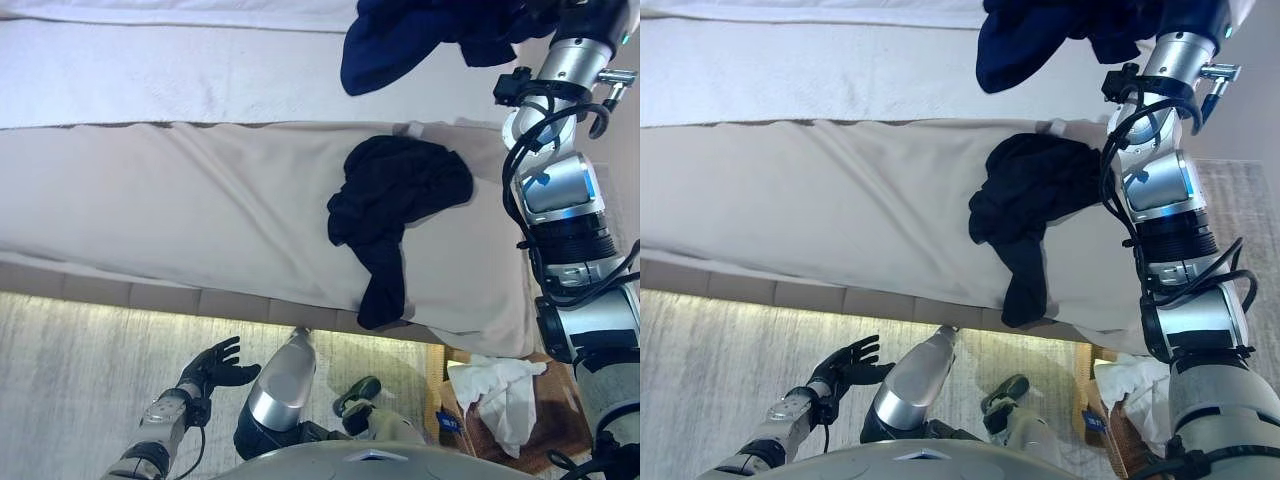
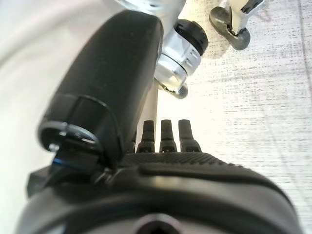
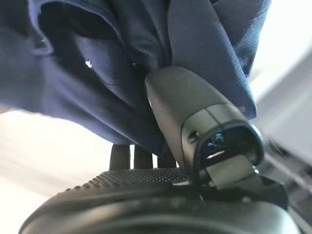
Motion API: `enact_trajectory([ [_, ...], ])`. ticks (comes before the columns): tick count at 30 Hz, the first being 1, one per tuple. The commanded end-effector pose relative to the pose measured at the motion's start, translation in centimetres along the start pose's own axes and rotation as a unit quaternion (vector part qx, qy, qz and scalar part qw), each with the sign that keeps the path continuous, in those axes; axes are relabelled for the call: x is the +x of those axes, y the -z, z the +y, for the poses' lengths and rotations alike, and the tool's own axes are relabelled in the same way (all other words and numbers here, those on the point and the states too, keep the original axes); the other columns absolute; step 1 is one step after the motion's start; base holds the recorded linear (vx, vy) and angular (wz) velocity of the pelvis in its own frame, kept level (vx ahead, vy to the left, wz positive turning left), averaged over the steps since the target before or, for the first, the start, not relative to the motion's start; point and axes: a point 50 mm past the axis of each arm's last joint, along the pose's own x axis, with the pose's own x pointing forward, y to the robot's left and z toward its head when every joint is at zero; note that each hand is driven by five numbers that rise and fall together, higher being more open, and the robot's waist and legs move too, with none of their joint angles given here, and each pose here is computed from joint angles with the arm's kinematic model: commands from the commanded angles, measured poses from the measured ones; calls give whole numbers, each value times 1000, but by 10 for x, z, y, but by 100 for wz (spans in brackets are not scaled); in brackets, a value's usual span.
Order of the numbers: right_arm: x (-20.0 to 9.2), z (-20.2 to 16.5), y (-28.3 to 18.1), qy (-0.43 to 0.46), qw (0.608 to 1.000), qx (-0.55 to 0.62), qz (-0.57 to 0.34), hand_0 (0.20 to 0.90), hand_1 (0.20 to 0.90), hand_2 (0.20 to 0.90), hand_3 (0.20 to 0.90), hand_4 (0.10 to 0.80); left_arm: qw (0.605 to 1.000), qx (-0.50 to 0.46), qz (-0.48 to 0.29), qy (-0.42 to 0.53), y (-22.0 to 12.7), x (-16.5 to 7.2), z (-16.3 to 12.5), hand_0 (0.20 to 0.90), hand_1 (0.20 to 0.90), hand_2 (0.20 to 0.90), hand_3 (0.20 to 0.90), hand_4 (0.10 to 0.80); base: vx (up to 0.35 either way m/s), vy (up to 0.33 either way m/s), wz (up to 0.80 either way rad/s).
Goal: Pick up the clothes from the bed and place them into the basket
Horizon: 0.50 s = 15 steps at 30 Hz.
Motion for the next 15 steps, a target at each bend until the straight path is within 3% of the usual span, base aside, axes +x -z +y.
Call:
enact_trajectory([
  [1,4,-30,-20,72,992,32,-96,300,300,300,200,100,995,23,97,-19,59,-25,8,900,900,900,900,800,-96,-78,-19],
  [9,21,-58,-16,107,990,2,-89,300,300,300,200,100,986,39,159,-38,69,-30,20,900,900,900,900,800,-72,-107,-32],
  [15,17,-64,24,11,997,-80,-7,300,300,300,200,100,985,52,163,-24,58,-24,21,900,900,900,900,800,-65,-113,-43],
])
